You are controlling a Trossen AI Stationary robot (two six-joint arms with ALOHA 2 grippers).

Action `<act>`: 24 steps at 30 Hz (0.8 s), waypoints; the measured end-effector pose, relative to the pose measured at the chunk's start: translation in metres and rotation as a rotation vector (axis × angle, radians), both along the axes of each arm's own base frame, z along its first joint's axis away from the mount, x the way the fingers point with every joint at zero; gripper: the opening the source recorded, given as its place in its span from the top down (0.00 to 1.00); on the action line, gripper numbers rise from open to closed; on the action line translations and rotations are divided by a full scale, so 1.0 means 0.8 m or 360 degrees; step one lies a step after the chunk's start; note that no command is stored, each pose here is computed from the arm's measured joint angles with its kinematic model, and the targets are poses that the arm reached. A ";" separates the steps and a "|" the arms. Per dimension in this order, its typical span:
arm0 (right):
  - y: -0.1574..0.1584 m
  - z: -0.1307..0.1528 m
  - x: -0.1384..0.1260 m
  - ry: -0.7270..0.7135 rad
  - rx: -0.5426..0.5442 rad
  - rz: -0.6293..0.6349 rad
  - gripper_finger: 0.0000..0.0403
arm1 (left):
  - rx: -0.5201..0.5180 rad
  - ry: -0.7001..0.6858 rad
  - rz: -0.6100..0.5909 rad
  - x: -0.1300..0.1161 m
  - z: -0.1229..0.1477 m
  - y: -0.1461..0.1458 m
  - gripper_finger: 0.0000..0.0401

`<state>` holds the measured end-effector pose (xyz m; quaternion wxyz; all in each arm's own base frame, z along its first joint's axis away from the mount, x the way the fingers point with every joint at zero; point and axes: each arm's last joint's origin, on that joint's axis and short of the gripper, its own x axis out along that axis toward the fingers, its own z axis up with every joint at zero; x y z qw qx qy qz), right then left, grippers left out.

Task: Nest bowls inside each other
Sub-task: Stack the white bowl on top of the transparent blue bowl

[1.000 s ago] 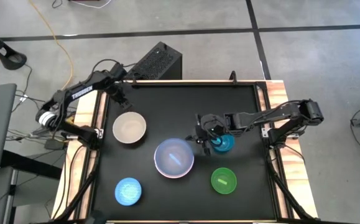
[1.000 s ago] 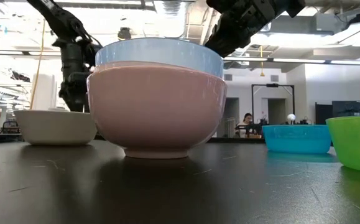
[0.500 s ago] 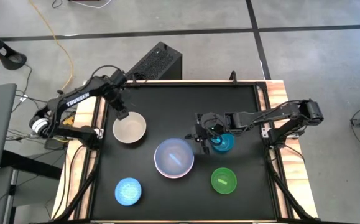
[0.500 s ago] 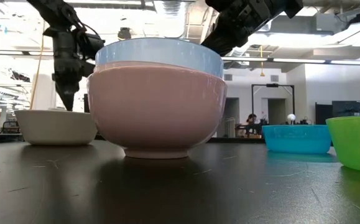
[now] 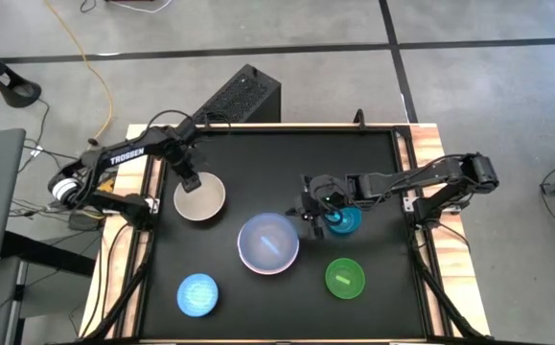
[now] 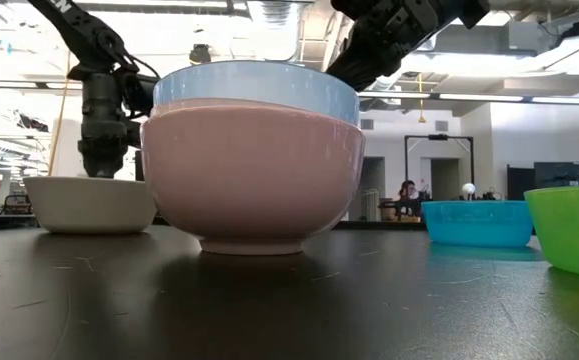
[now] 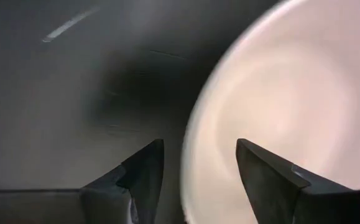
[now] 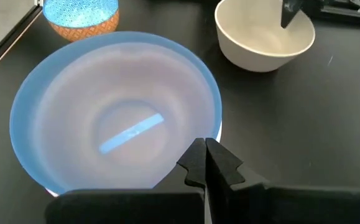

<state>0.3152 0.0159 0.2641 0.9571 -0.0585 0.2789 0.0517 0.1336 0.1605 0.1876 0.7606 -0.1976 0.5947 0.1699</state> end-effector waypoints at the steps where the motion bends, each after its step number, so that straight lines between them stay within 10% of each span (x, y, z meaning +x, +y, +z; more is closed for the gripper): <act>1: 0.000 -0.001 0.000 0.0012 0.0006 -0.0004 0.96 | 0.0000 0.0019 -0.0015 0.001 -0.002 -0.003 0.56; 9: 0.000 -0.003 -0.002 0.0053 0.0011 -0.0009 0.96 | 0.0064 0.0120 -0.0062 0.014 -0.004 -0.016 0.95; 24: 0.023 0.019 -0.036 0.0115 -0.0006 0.0013 0.96 | 0.0173 -0.0661 -0.0381 0.078 0.162 -0.050 1.00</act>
